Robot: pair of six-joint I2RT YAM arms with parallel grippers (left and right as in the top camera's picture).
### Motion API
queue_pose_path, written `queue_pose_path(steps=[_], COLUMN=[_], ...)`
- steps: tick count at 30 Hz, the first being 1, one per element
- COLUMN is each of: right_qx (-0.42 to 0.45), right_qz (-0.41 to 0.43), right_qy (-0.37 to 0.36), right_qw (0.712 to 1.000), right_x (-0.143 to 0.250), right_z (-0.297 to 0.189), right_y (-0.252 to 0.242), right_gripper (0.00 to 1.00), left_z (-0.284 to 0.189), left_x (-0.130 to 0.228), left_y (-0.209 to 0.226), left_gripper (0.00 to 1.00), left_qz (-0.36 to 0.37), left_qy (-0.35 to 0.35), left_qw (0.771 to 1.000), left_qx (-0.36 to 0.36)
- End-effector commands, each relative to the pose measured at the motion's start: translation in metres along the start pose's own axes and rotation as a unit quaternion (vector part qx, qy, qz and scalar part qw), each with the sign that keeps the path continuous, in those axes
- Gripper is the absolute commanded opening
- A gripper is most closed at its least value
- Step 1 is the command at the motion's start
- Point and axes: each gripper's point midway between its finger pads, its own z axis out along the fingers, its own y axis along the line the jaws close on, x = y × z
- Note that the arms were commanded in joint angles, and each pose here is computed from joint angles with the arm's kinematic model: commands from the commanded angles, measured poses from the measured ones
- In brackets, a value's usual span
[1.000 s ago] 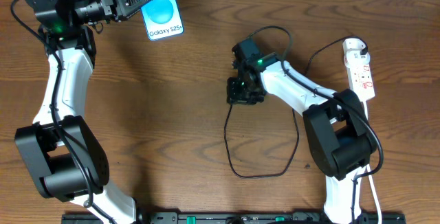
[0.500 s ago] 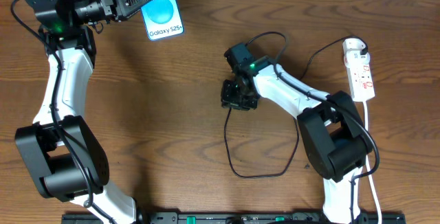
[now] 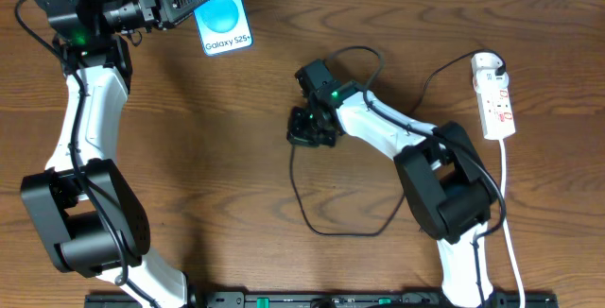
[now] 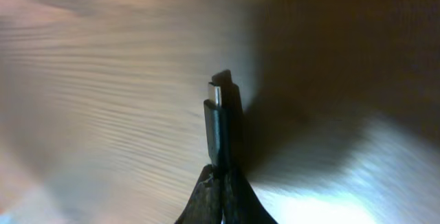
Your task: Plug charger to phone and switch on socket
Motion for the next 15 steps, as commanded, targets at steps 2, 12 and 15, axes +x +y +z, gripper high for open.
queue_pose_path(steps=[2, 12, 15], right_qx=[-0.066, -0.304, -0.357], right_qz=[-0.060, -0.199, -0.240], right_qy=[0.051, 0.008, -0.007], right_qw=[0.995, 0.932, 0.903], right_x=[0.001, -0.028, -0.027], right_z=[0.022, -0.089, -0.126], right_y=[-0.015, 0.050, 0.068], right_gripper=[0.01, 0.01, 0.01], left_z=[0.000, 0.000, 0.000], left_x=[0.000, 0.000, 0.000], left_y=[-0.009, -0.009, -0.009], left_gripper=[0.07, 0.07, 0.07], left_qz=[0.025, 0.025, 0.025], left_qy=[0.001, 0.001, 0.001], left_qw=[1.000, 1.000, 1.000], left_qx=[0.001, 0.001, 0.001])
